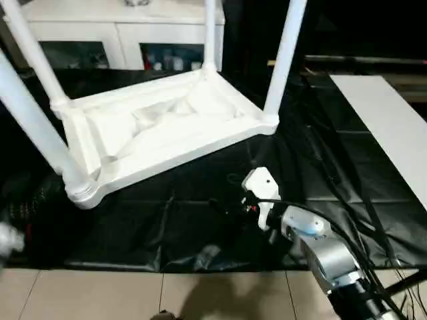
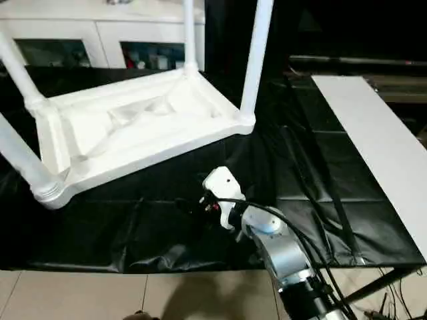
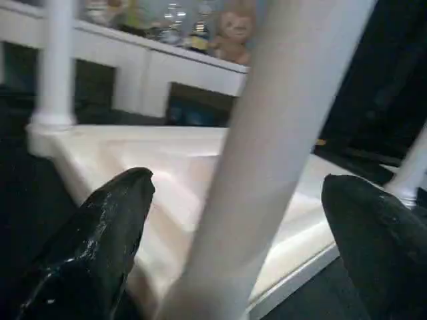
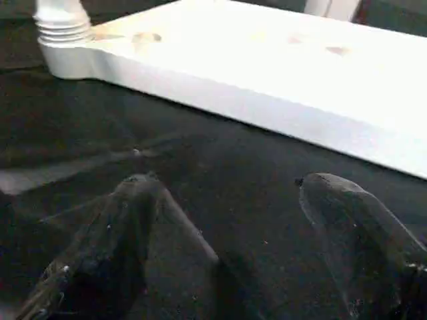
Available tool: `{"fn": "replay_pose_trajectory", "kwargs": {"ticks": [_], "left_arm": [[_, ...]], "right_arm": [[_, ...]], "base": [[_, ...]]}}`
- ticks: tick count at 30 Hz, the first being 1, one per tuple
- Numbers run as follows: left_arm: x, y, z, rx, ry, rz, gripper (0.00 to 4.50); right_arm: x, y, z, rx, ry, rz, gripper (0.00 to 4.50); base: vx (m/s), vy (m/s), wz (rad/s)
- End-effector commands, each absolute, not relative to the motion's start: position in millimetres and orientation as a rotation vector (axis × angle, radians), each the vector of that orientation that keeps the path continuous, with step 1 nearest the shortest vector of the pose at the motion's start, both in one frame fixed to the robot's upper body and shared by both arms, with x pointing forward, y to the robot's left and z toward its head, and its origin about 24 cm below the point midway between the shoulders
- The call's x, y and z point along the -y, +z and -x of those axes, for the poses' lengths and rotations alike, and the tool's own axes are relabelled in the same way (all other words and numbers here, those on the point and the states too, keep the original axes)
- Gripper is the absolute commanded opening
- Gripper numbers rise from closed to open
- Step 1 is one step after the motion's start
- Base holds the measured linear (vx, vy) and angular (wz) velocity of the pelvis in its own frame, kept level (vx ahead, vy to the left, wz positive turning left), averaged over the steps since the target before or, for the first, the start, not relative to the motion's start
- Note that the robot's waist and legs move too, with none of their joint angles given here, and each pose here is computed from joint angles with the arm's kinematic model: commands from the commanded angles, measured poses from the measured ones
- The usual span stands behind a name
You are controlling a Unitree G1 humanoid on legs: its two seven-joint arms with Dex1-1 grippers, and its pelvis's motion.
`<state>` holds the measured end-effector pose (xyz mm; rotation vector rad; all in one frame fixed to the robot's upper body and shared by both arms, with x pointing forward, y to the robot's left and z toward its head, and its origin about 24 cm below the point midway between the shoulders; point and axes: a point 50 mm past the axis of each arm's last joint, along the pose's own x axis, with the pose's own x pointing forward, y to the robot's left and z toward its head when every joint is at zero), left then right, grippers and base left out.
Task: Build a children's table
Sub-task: Rotate table base
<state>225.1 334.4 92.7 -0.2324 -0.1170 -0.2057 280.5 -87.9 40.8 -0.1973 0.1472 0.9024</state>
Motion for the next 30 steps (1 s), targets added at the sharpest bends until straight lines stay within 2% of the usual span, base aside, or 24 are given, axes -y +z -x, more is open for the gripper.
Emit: {"fn": "replay_pose_trajectory", "kwargs": {"ticks": [1,6,11,14,17,18,22,23,28,30], "left_arm": [[-331,94,-238,0.093,-0.265,0.233,4.48],[-329,105,-268,0.091,-0.356,0.244,4.48],[-325,105,-281,0.045,-0.421,0.233,4.48],[-307,111,-281,0.028,-0.567,0.272,4.48],[-276,120,-271,-0.013,-0.775,0.318,4.48],[-258,126,-264,-0.032,-0.878,0.328,4.48],[-218,141,-247,-0.041,-1.099,0.333,4.48],[-216,141,-247,-0.039,-1.104,0.333,4.48],[-166,158,-247,0.059,-1.19,0.318,4.48],[-162,159,-248,0.061,-1.19,0.317,4.48]], "right_arm": [[90.1,40,-289.2,-0.155,0.847,0.236,3.73],[90.1,42,-302.3,-0.155,0.772,0.201,3.73],[86.7,42,-303.9,-0.152,0.778,0.205,3.73],[90.8,35,-309.5,-0.205,0.709,0.224,3.73],[106.0,28,-321.6,-0.262,0.548,0.232,3.73],[114.4,28,-327.9,-0.281,0.467,0.208,3.73],[125.4,29,-339.0,-0.298,0.391,0.184,3.73],[125.5,29,-339.5,-0.298,0.391,0.184,3.73],[118.5,32,-354.6,-0.324,0.4,0.152,3.73],[116.7,32,-355.6,-0.327,0.405,0.144,3.73]], "base": [[0.0,0.0,0.0],[0.0,0.0,0.0],[0.0,0.0,0.0],[0.0,0.0,0.0],[0.0,0.0,0.0],[0.0,0.0,0.0],[0.0,0.0,0.0],[0.0,0.0,0.0],[0.0,0.0,0.0],[0.0,0.0,0.0]]}}
